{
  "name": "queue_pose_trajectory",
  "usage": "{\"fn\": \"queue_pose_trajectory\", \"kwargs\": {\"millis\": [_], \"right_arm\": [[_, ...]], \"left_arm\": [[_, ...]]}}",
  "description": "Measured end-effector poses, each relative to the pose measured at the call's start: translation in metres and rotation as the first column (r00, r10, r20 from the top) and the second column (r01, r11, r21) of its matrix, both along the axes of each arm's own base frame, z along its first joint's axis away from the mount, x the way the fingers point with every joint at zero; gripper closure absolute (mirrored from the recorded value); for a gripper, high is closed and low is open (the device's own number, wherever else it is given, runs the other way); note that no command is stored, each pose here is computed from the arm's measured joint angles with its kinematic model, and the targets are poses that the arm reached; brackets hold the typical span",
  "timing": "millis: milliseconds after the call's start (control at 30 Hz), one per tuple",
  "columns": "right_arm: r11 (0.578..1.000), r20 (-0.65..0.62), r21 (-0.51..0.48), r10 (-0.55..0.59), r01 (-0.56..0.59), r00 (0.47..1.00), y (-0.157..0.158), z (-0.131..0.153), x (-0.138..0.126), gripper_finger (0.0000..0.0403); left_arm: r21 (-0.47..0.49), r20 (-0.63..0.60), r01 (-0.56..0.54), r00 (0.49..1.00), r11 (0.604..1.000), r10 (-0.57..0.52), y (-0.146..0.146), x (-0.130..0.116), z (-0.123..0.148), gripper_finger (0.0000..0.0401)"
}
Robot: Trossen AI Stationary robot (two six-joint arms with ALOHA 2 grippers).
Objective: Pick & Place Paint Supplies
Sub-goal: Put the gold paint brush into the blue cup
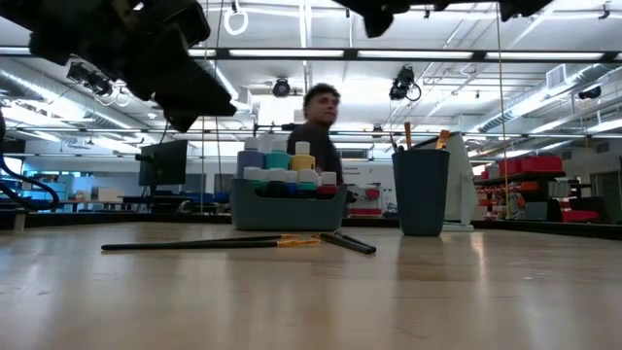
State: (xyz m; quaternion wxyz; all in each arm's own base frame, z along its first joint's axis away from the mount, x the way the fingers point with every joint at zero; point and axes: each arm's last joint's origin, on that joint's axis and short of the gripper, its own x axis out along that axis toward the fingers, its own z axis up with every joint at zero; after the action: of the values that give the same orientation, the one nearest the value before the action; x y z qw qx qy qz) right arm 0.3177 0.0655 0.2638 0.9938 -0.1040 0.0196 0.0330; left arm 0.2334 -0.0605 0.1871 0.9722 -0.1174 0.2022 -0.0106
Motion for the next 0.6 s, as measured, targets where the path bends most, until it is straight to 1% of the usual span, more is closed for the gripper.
{"fn": "queue_pose_trajectory", "kwargs": {"millis": [133,233,300,433,600], "right_arm": [[0.998,-0.114,-0.004,0.058,-0.058,0.992,0.013,-0.009,0.022,0.0284],[0.997,-0.208,-0.002,0.073,-0.075,0.975,0.024,-0.016,0.038,0.0284],[0.997,-0.273,0.023,0.081,-0.078,0.959,0.032,-0.025,0.048,0.0284],[0.996,-0.385,0.048,0.092,-0.08,0.918,0.046,-0.053,0.061,0.0284],[0.995,-0.513,0.083,0.087,-0.052,0.854,0.054,-0.088,0.064,0.0284]], "left_arm": [[0.028,-0.066,0.022,0.998,0.999,-0.021,-0.008,-0.005,-0.006,0.0301],[0.013,-0.091,0.036,0.995,0.999,-0.035,-0.014,-0.009,-0.008,0.0301],[0.01,-0.098,0.052,0.994,0.999,-0.051,-0.018,-0.01,-0.009,0.0301],[0.024,-0.102,0.074,0.992,0.997,-0.072,-0.023,-0.012,-0.009,0.0301],[0.028,-0.104,0.064,0.993,0.998,-0.06,-0.024,-0.013,-0.01,0.0301]]}}
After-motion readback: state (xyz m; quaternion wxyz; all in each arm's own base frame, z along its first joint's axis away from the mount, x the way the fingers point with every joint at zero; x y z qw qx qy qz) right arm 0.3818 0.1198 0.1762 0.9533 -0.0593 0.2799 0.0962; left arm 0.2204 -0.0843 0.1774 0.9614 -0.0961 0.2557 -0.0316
